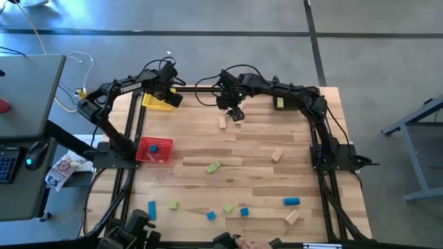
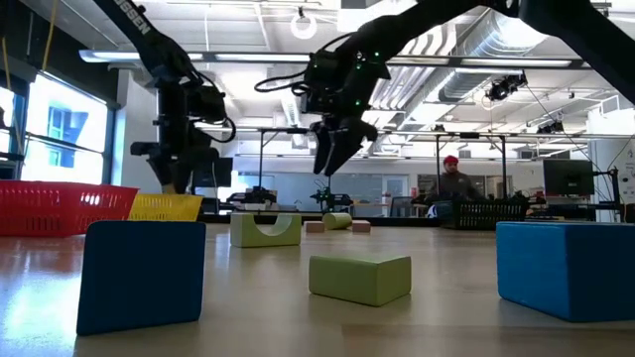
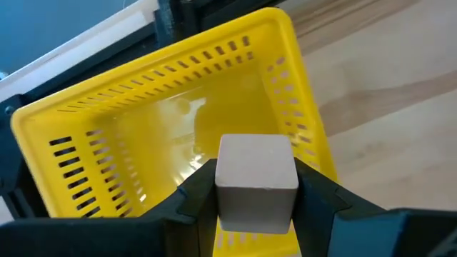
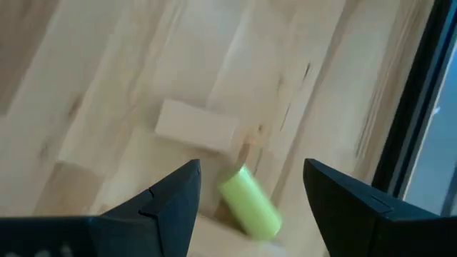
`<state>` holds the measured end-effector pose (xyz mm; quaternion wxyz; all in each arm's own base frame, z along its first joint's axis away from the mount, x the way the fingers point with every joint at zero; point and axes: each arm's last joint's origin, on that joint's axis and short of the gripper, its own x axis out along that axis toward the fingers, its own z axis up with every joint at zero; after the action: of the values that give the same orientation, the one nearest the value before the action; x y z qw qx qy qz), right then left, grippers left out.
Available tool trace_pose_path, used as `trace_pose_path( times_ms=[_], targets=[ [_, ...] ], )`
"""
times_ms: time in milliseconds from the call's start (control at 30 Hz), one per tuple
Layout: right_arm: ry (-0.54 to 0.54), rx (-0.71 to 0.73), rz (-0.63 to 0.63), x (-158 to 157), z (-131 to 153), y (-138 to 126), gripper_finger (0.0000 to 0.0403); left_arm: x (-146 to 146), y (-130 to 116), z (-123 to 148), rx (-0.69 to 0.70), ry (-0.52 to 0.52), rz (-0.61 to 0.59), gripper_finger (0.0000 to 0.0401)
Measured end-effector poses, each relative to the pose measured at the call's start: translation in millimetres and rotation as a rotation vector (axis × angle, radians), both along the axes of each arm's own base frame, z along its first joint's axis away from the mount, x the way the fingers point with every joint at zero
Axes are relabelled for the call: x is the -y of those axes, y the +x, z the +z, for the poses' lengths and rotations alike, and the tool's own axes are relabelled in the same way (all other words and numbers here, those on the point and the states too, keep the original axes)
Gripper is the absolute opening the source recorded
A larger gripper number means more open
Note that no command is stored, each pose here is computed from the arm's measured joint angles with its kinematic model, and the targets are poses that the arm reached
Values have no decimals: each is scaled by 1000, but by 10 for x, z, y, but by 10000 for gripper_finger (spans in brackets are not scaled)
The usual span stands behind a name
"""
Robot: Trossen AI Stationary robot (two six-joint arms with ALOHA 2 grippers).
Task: Sort & place blocks by color
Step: Put the brown block into the yellow bin, then put the green block into the black bin
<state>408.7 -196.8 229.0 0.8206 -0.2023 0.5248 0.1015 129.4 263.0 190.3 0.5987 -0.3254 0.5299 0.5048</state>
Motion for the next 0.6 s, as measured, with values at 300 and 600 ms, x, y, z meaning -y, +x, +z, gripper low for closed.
trace_pose_path(
  times_ms=[300,600],
  targets=[
    [-54,-86,-3,54,-286,64,234,-6,-11,-2,16,-8,2,155],
    [-97,-156,36,90,-460,76,233,-4,-6,-3,37,-20,-10,182]
  ],
)
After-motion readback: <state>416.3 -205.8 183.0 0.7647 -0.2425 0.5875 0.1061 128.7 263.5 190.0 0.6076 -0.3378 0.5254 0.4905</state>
